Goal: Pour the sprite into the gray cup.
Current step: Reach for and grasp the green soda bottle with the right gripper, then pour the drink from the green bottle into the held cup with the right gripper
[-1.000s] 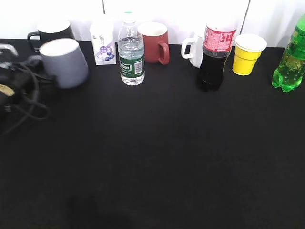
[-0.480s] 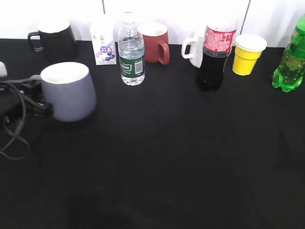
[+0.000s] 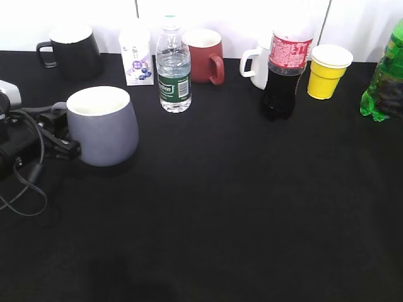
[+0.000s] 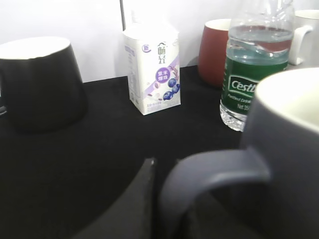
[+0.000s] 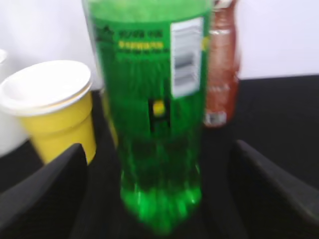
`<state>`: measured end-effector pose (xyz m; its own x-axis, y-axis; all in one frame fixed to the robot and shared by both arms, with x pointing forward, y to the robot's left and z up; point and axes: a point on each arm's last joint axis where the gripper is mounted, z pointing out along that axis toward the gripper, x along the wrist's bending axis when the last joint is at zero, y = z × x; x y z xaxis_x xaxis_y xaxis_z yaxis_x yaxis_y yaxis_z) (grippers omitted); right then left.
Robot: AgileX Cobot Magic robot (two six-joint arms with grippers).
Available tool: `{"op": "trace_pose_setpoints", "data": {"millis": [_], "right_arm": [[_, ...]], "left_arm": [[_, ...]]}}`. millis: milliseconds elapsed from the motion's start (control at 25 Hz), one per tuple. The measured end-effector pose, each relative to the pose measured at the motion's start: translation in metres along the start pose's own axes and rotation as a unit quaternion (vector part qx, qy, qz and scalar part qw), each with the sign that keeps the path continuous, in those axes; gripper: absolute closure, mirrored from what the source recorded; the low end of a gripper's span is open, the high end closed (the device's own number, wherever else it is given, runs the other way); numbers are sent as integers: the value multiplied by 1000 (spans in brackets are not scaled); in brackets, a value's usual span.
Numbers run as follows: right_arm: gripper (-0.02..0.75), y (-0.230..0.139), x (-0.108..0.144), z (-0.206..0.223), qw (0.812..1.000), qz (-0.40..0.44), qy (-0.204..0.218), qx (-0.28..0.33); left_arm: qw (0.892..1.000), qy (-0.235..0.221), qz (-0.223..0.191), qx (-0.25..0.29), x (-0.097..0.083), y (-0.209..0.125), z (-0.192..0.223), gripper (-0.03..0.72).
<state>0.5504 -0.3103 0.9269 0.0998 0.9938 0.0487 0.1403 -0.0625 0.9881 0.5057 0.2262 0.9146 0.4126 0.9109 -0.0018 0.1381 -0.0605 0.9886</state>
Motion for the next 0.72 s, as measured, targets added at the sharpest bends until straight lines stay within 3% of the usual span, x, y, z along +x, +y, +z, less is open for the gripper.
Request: {"op": "trace_pose_setpoints", "data": {"millis": [360, 560, 720], "right_arm": [[77, -12, 4, 65, 1000, -6, 1, -26], [304, -15, 5, 75, 999, -17, 4, -36], [305, -13, 6, 34, 998, -37, 25, -34]], "left_arm": [[1000, 0, 0, 0, 0, 0, 0, 629], [1000, 0, 0, 0, 0, 0, 0, 629], [1000, -14, 4, 0, -5, 0, 1, 629]]}}
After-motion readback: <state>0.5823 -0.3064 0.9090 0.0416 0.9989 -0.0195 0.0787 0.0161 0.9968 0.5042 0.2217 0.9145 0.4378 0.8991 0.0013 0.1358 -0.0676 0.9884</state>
